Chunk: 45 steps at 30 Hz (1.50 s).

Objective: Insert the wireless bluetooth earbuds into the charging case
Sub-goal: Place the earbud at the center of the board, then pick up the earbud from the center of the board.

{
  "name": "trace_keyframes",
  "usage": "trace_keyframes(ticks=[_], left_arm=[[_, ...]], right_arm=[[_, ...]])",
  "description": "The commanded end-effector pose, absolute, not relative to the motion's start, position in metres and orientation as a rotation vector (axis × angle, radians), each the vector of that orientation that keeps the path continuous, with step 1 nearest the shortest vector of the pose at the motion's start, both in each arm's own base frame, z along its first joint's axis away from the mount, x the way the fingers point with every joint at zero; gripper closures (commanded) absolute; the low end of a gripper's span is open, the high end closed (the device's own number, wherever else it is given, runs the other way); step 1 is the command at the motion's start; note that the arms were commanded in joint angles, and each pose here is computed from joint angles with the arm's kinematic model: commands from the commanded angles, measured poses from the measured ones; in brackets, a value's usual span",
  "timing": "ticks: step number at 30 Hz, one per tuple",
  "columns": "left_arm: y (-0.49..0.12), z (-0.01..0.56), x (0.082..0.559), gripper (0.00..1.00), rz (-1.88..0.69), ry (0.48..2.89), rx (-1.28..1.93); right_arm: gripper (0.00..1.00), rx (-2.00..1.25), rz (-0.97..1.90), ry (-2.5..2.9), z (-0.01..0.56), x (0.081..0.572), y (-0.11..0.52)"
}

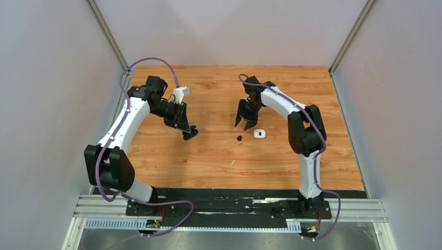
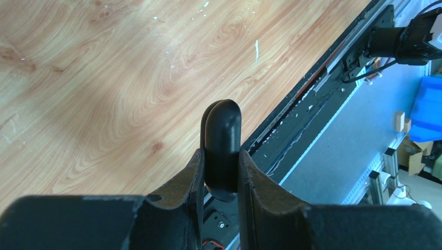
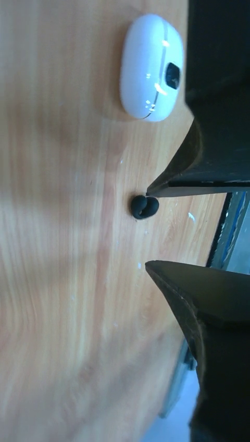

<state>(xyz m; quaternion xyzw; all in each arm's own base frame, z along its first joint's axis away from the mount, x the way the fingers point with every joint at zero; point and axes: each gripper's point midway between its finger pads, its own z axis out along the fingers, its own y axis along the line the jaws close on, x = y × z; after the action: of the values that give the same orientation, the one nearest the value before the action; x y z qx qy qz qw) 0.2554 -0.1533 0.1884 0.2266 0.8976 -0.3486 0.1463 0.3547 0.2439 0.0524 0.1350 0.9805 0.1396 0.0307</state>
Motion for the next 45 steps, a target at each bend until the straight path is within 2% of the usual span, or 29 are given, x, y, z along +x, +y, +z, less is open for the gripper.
trace_keyframes(ticks=[1,3,6,11,14,21,25,29,45], left_arm=[[-0.145,0.198,0.255,1.00,-0.927,2.519,0.719],[-0.142,0.200,0.257,1.00,-0.901,2.496,0.739],[-0.139,0.207,0.259,1.00,-0.881,2.463,0.750],[-0.130,0.215,0.261,1.00,-0.856,2.438,0.725],[-0.126,0.215,0.258,1.00,-0.851,2.441,0.715],[-0.124,0.214,0.247,1.00,-0.854,2.450,0.726],[-0.125,0.211,0.244,1.00,-0.870,2.456,0.721],[-0.127,0.211,0.246,1.00,-0.882,2.454,0.715],[-0.129,0.210,0.251,1.00,-0.908,2.459,0.700]], right_arm=[[0.51,-0.421,1.088,2.633,0.153,0.378,0.283],[0.54,-0.965,1.334,2.257,0.187,0.361,0.294],[0.55,-1.441,1.281,1.796,0.203,0.345,0.293],[0.53,-2.044,0.933,1.297,0.138,0.328,0.274],[0.54,-2.241,0.883,1.205,0.101,0.320,0.264],[0.55,-2.359,0.870,1.142,0.074,0.315,0.273],[0.64,-2.406,0.849,1.129,0.064,0.315,0.274],[0.66,-2.444,0.820,1.133,0.053,0.320,0.270],[0.67,-2.479,0.760,1.126,0.031,0.329,0.266]])
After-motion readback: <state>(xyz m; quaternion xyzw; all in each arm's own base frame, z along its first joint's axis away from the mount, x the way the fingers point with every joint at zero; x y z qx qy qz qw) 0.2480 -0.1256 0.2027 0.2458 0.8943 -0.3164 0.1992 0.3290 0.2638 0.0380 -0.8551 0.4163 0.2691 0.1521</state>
